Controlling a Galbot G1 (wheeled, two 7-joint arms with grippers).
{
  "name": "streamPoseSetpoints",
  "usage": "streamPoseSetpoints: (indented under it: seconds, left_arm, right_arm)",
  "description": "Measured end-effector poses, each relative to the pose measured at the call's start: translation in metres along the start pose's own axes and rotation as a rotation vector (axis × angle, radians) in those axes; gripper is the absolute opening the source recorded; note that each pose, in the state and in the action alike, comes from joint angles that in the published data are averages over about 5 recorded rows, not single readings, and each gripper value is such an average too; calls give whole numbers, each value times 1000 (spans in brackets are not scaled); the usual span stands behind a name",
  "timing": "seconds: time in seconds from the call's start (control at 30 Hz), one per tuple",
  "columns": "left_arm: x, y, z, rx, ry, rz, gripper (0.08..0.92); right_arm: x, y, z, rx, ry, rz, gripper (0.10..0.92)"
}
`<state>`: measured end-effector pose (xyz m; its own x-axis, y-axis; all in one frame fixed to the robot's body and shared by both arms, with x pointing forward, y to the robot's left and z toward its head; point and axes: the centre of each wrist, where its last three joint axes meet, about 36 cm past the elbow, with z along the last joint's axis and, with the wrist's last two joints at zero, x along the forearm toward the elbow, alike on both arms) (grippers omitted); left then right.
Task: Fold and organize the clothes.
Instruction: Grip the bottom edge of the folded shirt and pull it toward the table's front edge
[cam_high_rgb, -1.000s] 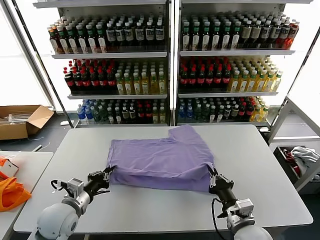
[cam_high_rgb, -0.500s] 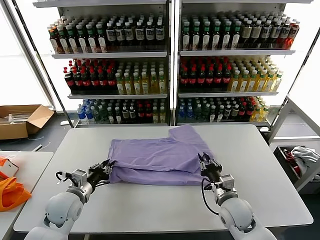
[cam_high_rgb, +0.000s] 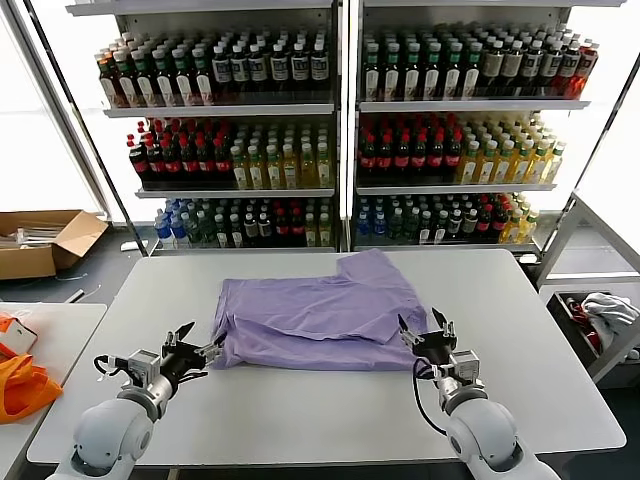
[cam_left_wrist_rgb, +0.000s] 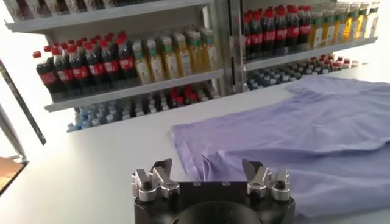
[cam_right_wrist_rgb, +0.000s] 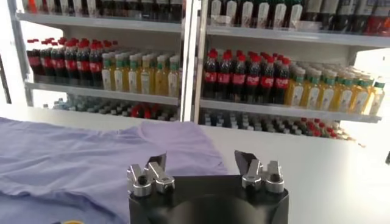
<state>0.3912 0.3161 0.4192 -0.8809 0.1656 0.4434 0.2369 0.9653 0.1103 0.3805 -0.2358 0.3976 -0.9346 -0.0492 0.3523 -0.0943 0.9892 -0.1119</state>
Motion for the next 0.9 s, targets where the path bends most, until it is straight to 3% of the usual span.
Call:
streamPoseSetpoints:
  seconds: [0.17,0.37,0.9]
  left_arm:
    - [3,-11,10,14,26,18,821]
    - [1,-18,19,33,52,39,814]
    - [-2,-19,31,84,75,58,377]
  right_arm:
    - [10,3,11,-5,58,15,796]
    - [13,8,18,-20,93,20,637]
    - [15,12,25,-35,110,8,162]
